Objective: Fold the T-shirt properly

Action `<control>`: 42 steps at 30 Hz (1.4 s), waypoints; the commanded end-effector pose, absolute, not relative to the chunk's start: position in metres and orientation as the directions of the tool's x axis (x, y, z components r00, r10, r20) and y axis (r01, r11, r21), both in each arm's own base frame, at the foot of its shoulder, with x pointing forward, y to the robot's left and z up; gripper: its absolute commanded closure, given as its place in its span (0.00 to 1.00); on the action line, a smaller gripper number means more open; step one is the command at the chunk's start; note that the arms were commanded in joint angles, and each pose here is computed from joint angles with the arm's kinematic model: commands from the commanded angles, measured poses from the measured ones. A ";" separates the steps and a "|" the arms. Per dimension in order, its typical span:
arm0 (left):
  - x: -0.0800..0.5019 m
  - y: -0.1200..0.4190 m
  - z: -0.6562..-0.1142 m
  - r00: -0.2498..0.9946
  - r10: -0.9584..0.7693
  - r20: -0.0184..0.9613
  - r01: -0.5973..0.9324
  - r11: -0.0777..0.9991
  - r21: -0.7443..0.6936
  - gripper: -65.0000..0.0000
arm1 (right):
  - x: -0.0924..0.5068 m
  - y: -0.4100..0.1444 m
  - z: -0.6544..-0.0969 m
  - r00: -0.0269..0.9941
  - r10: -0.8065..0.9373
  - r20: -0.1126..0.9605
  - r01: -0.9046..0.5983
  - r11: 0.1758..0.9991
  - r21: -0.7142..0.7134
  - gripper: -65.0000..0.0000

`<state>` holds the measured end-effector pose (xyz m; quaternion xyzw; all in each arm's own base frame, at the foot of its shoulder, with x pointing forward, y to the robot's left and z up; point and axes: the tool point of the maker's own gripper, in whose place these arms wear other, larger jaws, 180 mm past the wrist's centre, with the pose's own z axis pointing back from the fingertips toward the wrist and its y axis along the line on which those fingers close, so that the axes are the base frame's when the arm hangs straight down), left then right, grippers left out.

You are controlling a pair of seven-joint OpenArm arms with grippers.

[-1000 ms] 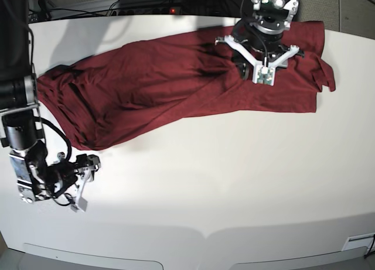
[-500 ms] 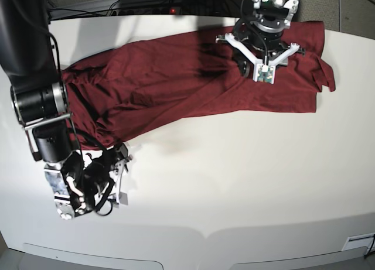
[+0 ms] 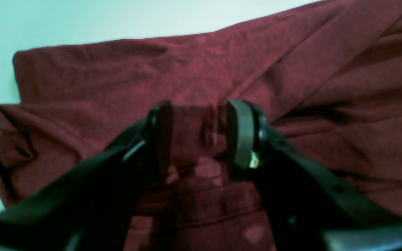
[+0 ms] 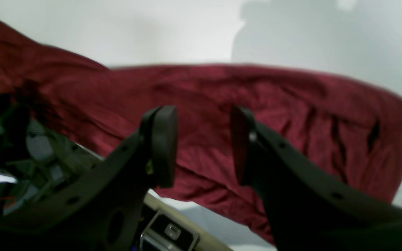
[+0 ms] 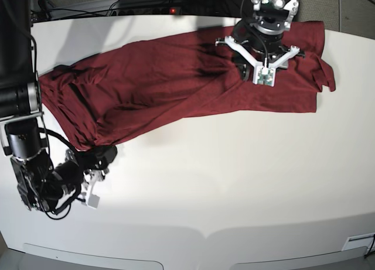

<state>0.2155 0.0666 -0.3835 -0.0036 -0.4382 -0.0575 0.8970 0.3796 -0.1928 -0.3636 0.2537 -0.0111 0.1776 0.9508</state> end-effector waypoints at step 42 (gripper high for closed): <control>0.228 0.266 -0.349 0.530 0.152 0.834 -0.260 0.966 -0.011 0.62 | 0.374 -0.370 -0.363 0.955 0.130 0.268 -0.167 0.979 0.117 0.62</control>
